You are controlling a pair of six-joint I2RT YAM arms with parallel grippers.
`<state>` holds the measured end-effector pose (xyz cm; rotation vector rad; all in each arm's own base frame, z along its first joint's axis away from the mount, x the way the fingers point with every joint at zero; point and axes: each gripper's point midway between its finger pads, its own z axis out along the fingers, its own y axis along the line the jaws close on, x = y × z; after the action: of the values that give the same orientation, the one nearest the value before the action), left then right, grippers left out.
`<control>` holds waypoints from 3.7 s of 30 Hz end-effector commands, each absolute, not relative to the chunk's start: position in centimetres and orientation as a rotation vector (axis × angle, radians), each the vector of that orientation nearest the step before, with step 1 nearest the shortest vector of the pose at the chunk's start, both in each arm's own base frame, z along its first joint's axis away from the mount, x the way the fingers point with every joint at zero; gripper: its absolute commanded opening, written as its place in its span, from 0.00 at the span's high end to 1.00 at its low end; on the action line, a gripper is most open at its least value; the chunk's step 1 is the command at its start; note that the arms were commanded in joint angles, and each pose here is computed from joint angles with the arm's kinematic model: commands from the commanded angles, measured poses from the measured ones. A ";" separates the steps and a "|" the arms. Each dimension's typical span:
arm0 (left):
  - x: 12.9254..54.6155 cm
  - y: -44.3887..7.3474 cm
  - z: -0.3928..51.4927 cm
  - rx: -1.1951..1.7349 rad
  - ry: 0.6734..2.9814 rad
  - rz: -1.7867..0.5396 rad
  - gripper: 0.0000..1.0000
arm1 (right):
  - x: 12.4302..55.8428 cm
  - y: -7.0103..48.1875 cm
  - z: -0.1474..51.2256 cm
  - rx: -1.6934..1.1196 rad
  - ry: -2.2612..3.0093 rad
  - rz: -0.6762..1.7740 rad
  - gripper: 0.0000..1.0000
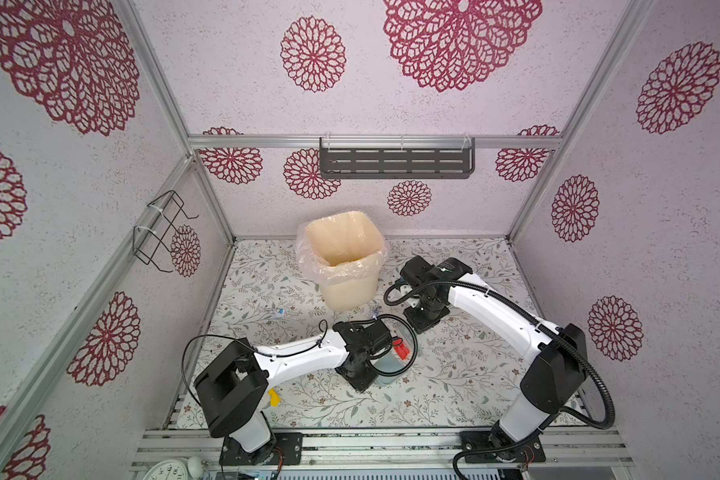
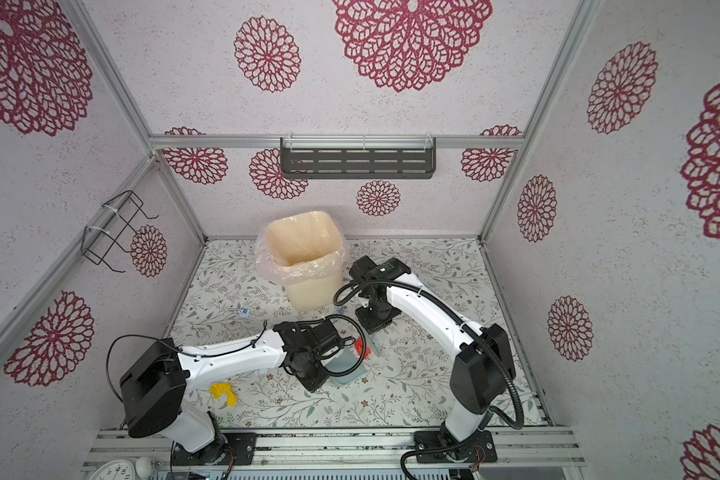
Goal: Sweep away the paper scraps from the table
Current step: 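Push the second red scrap into the dustpan with the right gripper fingers, then lift the dustpan toward the bin with the left while the right withdraws, then tilt the teal dustpan over the trash bin with the left gripper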
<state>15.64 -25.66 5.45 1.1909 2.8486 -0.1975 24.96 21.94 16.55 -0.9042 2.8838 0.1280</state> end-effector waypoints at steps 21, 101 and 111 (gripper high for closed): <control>17.1 -25.7 6.7 1.084 2.755 -0.243 1.00 | 22.4 20.3 22.8 -0.780 2.868 0.197 1.00; 31.5 -8.8 35.0 0.390 2.514 0.054 1.00 | 25.7 15.1 23.4 -0.338 2.737 0.569 1.00; 34.4 -9.2 33.6 0.475 2.549 0.198 1.00 | 25.7 14.7 23.3 -0.336 2.744 0.558 1.00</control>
<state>34.32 -9.63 33.34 0.4268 2.5614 0.1192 26.19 14.98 22.18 -0.3284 2.7804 0.5413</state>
